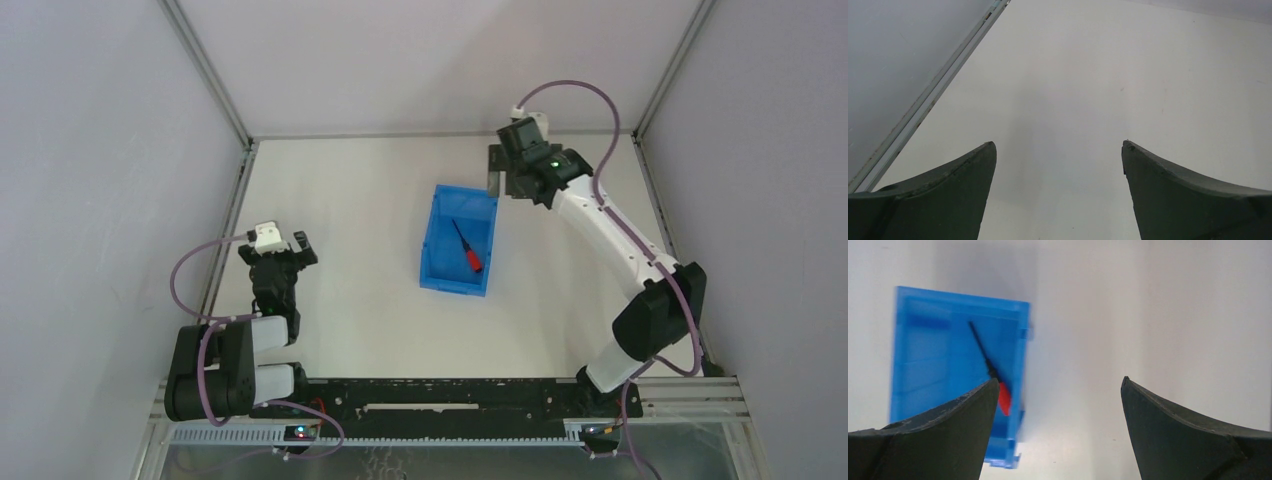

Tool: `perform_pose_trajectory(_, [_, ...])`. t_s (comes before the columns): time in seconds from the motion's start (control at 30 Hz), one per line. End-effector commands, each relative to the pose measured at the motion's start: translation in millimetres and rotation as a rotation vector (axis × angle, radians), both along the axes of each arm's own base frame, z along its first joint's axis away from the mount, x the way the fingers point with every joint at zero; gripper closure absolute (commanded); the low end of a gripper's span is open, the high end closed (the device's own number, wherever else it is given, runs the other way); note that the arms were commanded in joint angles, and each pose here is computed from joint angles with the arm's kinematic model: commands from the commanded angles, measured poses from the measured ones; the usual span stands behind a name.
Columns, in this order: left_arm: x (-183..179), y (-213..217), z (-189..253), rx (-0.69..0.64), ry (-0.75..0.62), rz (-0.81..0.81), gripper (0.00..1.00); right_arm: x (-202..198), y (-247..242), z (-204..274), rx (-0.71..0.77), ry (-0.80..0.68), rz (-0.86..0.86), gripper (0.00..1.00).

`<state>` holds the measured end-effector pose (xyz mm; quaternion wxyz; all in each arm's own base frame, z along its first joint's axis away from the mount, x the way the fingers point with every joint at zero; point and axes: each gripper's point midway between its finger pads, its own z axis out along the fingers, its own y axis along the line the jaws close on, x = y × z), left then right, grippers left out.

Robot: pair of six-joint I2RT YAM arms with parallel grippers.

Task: Put the screwdriver in the bin
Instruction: Reset both arms

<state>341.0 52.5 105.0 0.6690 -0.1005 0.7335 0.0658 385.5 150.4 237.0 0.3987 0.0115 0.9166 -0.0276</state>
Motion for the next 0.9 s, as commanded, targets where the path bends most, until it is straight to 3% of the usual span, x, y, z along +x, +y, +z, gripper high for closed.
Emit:
perform_pose_trajectory(0.0, [12.2,0.1,30.0,0.022,-0.085,-0.002,0.00,0.8,-39.7,6.1,0.008,-0.023,-0.027,0.00])
perform_pose_trajectory(0.43, [12.1,0.3,29.8,0.022,-0.085,-0.002,0.00,-6.2,-146.8,3.6,0.059,-0.048,-0.178,0.00])
perform_pose_trajectory(0.87, [11.9,0.5,29.9,0.021,-0.085,-0.001,0.00,-9.7,-166.7,-5.2,0.056,-0.032,-0.192,0.01])
